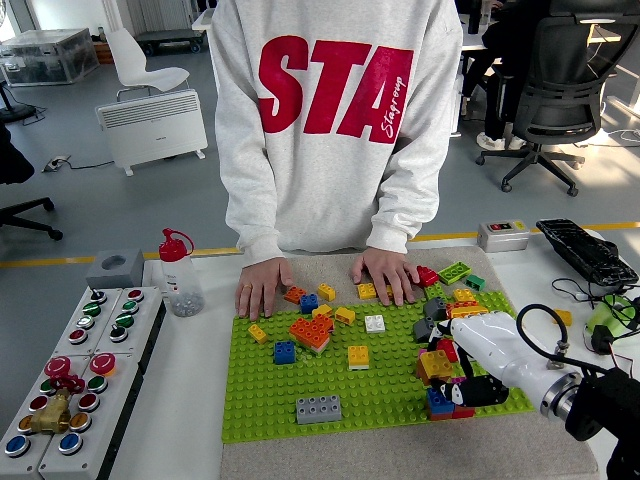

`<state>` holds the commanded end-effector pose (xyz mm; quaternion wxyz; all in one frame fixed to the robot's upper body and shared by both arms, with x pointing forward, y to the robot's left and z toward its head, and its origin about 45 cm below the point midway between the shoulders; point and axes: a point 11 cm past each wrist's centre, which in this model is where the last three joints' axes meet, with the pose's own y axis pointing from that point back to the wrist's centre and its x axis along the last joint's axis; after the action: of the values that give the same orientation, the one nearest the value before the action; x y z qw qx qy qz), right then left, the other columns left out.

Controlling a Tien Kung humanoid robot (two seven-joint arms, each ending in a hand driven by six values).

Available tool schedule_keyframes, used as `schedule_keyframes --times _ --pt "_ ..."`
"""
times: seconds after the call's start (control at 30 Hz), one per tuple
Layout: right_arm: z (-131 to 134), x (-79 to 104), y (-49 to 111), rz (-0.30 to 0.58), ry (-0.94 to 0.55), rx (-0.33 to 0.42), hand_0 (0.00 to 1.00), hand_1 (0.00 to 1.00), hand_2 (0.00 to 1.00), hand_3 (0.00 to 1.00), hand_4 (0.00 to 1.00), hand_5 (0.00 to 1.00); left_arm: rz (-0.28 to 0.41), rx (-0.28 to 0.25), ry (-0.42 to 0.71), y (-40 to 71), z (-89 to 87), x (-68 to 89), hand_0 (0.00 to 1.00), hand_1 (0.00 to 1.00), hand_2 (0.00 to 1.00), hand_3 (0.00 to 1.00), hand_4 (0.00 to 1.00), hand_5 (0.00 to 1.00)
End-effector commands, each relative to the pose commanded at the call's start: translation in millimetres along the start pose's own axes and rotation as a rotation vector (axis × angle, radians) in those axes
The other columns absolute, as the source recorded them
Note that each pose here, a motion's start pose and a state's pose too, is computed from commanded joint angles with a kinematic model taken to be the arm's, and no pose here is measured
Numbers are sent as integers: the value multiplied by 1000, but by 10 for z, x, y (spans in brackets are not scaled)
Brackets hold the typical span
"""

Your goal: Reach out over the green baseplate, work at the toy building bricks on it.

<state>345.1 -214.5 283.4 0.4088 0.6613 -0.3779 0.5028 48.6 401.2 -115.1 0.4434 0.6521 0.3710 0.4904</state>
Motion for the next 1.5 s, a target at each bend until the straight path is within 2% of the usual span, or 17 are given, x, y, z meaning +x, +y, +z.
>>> schedule_keyframes --times 0.77,1.17,1.5 --pt "85 -52 35 -35 25 -30 252 100 205 506 583 180 4 -8 4 9 51 29 692 689 651 618 360 998" --pt "16 -63 5 -25 14 -1 252 101 204 505 582 184 5 -9 2 12 61 33 692 689 652 617 361 998" --pt "230 -141 -21 -43 19 -63 252 101 204 504 582 186 7 -12 3 13 70 36 692 689 651 617 361 998"
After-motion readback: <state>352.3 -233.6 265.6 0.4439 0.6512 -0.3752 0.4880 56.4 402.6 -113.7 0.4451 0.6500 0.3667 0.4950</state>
